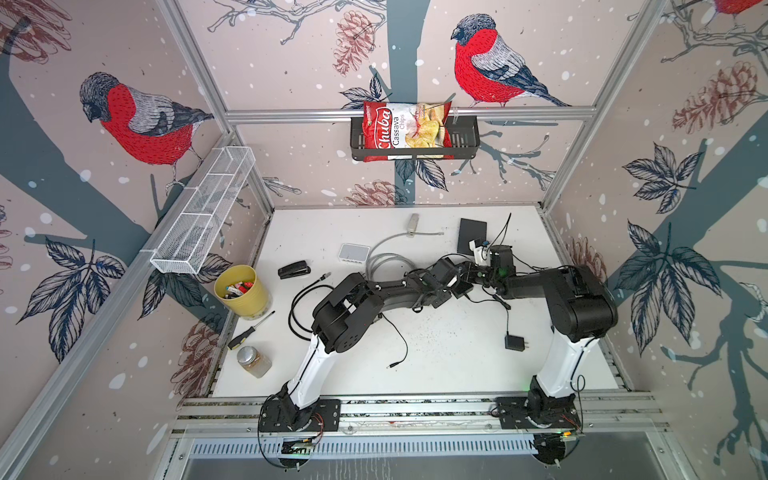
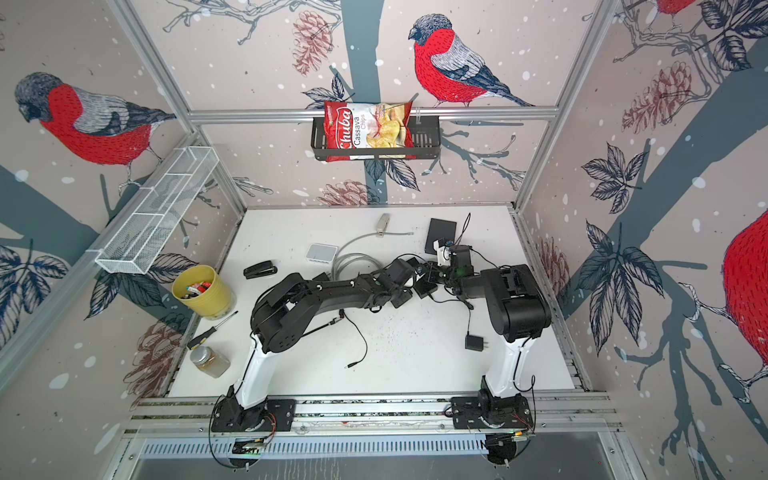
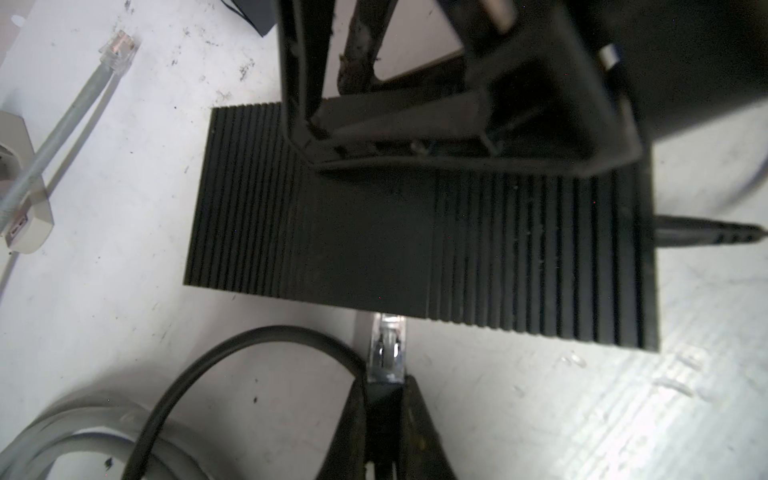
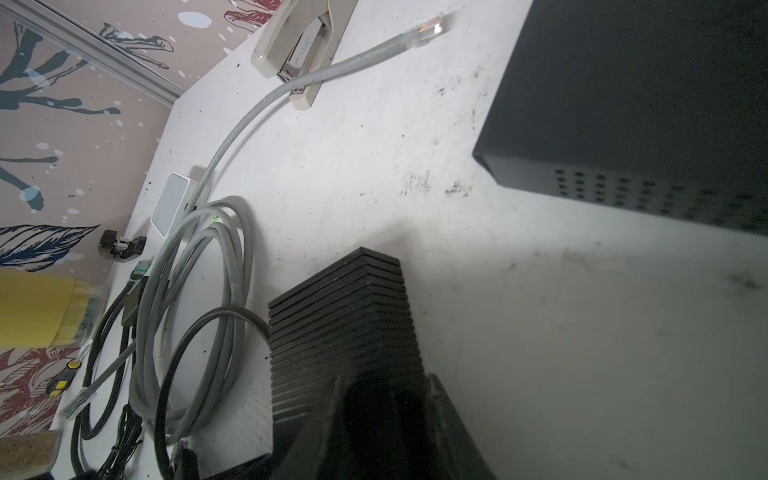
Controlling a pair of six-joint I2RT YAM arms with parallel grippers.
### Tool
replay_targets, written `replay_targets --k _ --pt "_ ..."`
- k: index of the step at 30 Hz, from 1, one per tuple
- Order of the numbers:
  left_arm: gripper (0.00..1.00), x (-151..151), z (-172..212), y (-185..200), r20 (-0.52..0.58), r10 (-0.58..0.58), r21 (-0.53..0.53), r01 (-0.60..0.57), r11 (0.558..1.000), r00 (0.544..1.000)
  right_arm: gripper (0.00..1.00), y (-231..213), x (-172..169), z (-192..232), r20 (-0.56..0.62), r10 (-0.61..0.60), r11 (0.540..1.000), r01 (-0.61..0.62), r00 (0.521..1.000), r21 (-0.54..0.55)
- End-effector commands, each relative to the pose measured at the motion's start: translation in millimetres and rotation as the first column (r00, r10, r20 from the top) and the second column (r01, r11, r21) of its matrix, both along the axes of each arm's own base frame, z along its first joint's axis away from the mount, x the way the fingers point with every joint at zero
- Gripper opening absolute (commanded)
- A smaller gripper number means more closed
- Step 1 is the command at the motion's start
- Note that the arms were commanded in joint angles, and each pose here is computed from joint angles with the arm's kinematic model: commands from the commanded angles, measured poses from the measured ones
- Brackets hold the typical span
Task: Insert the plug into the switch port
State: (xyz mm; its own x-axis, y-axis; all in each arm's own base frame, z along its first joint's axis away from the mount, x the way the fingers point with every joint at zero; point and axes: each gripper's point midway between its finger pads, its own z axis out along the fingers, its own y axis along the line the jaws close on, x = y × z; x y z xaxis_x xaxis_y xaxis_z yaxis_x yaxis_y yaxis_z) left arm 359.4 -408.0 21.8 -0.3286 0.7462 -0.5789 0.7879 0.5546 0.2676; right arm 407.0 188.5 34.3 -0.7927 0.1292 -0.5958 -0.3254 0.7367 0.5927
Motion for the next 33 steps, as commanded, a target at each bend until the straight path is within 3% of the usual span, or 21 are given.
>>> replay_targets --k 1,9,17,23,27,33 --pt "0.05 24.0 50.8 -57.9 0.176 -0.048 -0.306 0.100 0.947 0.983 0.32 40.3 -75.0 3.0 -0.257 0.283 0.939 -0.213 0.924 0.270" --pt "0.05 -0.9 34.9 -66.1 0.131 -0.189 -0.309 0.221 0.925 0.973 0.32 35.3 -72.6 7.1 -0.269 0.274 0.938 -0.194 0.923 0.288" --pt "0.05 11.9 50.1 -57.4 0.133 -0.098 -0.392 0.143 0.909 0.986 0.32 33.1 -79.6 -3.7 -0.307 0.272 0.941 -0.184 0.912 0.285" --pt "0.05 3.3 63.6 -60.0 0.126 -0.140 -0.472 0.184 0.863 0.982 0.32 23.4 -81.1 -9.1 -0.338 0.237 0.947 -0.139 0.911 0.289" --pt "0.05 -10.8 54.3 -68.1 0.116 -0.235 -0.433 0.262 0.863 0.965 0.32 18.4 -78.7 -11.4 -0.350 0.217 0.947 -0.110 0.911 0.301" --pt "0.05 -0.2 42.3 -65.2 0.101 -0.201 -0.383 0.225 0.896 0.974 0.31 20.6 -79.0 -7.0 -0.336 0.227 0.945 -0.124 0.914 0.304"
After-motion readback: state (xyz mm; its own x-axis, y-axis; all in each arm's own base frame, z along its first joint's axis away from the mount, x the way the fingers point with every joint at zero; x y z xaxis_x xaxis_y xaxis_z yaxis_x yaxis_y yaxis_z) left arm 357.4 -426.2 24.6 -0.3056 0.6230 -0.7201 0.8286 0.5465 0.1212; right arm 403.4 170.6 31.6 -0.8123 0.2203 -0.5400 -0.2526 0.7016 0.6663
